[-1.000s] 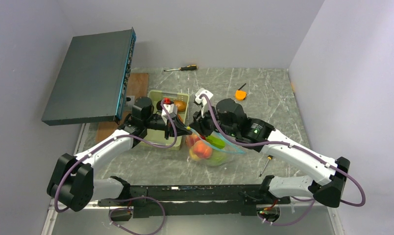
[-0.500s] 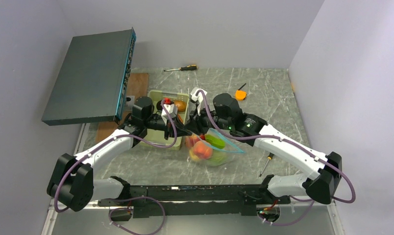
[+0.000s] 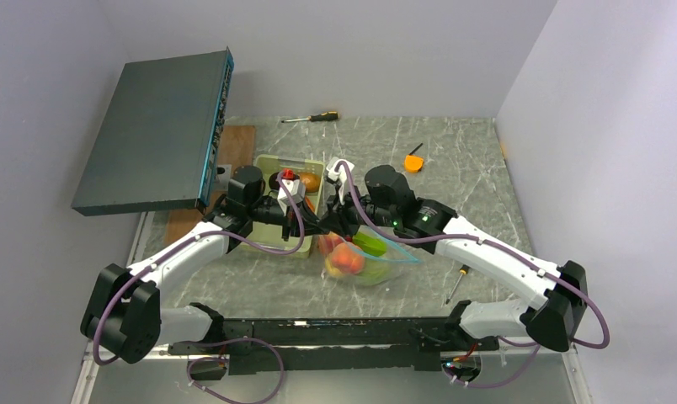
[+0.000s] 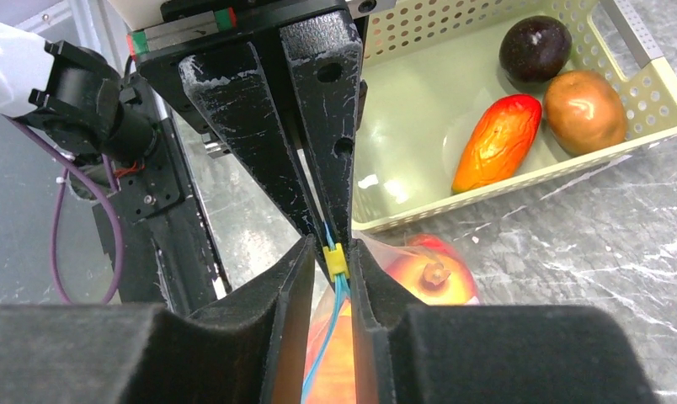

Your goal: Place the food in the zip-top bag and seal the zipper

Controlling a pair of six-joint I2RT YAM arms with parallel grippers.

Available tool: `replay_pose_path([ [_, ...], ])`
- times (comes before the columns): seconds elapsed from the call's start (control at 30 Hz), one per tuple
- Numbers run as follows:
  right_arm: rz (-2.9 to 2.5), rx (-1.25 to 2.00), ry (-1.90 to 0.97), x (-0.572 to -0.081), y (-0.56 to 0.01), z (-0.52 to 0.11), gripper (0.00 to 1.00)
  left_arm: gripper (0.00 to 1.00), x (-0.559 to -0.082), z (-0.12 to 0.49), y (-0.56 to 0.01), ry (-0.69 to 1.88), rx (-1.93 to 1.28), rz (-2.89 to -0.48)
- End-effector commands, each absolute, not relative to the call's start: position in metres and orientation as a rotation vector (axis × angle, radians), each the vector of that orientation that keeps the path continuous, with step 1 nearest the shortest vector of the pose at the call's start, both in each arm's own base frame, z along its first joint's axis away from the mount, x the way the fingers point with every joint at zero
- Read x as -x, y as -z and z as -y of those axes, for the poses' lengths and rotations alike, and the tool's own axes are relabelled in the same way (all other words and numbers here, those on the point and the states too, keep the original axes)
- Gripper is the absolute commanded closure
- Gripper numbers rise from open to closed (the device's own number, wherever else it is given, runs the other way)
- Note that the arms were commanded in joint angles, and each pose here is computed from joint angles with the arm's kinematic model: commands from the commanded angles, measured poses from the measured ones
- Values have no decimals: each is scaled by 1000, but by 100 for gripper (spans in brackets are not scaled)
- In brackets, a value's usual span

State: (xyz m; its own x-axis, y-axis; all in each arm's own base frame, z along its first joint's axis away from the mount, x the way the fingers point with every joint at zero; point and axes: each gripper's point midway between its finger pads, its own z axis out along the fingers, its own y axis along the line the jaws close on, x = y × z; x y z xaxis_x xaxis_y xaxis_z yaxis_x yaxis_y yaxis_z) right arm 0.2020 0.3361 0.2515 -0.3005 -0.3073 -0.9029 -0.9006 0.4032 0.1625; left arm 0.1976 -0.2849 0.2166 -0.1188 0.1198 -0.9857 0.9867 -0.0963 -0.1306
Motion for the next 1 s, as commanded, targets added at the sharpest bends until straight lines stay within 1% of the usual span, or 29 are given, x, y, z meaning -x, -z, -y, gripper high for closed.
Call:
replay_pose_path([
  [0.0,-1771,1057,-898,-199,-259,-335,78,100,-197,288,-240,1315,-1357,-1215],
  [0.1,-1779,1057,-892,-199,-258,-334,80,100,-197,288,-239,1315,-1358,-1215],
  [0.17,-1779,1051,-887,-199,-258,-332,86,100,-197,287,-240,1314,-1358,-1213],
  [0.33,-1780,1051,-899,-198,-259,-333,95,100,-200,287,-240,1298,-1347,-1218],
  [0.37,-1782,1052,-900,-197,-259,-333,99,100,-201,286,-240,1297,-1343,-1220],
  [0.4,-1784,1049,-895,-198,-259,-332,100,100,-202,286,-241,1297,-1338,-1221],
  [0.7,-1812,996,-839,-199,-257,-317,100,100,-219,283,-239,1291,-1301,-1295],
  [0.97,-1838,939,-786,-197,-253,-298,100,100,-235,277,-231,1209,-1259,-1351],
])
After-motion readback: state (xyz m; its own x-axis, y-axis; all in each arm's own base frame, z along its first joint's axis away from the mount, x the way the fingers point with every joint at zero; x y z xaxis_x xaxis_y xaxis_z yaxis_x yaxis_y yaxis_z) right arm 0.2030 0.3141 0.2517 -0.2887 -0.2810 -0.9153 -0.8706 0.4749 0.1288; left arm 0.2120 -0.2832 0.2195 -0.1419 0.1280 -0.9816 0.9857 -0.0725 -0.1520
